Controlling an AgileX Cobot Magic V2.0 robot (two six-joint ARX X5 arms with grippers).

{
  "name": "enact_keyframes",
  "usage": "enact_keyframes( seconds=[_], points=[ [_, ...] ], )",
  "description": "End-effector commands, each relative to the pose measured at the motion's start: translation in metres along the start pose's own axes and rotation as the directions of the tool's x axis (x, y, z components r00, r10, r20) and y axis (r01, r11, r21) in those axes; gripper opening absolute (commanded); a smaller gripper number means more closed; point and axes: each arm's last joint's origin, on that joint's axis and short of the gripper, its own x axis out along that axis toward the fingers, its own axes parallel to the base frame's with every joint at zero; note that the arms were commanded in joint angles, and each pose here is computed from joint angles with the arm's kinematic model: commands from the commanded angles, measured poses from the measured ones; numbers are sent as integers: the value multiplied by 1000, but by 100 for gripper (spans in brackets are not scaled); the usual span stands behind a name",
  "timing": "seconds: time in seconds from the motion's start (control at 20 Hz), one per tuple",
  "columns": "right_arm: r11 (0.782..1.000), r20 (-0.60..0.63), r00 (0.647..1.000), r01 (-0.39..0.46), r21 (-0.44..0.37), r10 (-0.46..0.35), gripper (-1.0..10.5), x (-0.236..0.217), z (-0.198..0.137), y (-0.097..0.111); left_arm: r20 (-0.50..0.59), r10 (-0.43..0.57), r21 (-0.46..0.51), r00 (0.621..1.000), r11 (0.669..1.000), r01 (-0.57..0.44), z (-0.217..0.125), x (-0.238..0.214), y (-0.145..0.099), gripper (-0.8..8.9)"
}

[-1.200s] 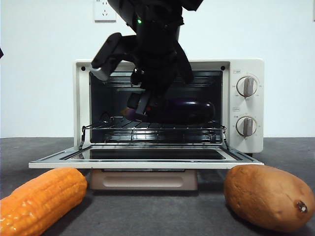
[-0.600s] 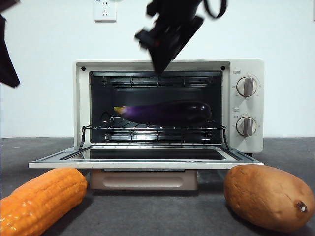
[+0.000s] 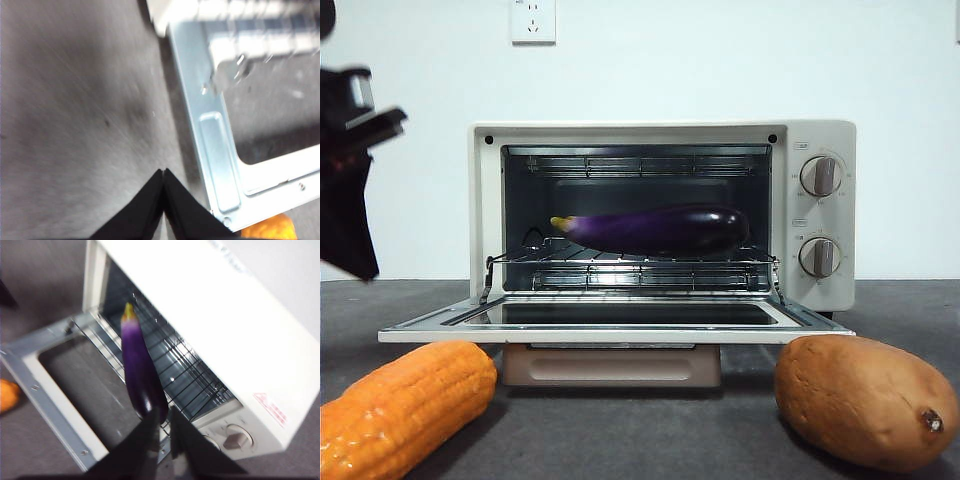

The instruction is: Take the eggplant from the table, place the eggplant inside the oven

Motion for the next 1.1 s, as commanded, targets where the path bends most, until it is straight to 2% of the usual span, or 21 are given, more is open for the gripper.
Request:
enact_keyframes(
  seconds=[0.05, 0.6, 0.85, 1.1],
  points=[
    [997, 73, 997, -6, 81, 0, 3, -30, 0, -7, -40, -62, -4, 997, 998, 62, 1, 13, 6, 5],
    [986, 208, 978, -2, 168, -33, 3, -108, -33, -26, -187, -188, -110, 964, 979, 169, -9, 54, 30, 5],
    [980, 229, 970, 31, 195, -76, 3, -126, -45, -31, -226, -303, -139, 926, 951, 277, -14, 69, 32, 5],
    [976, 208, 973, 58, 208, -102, 3, -134, -54, -32, -217, -387, -157, 896, 920, 359, -15, 73, 35, 5]
  ],
)
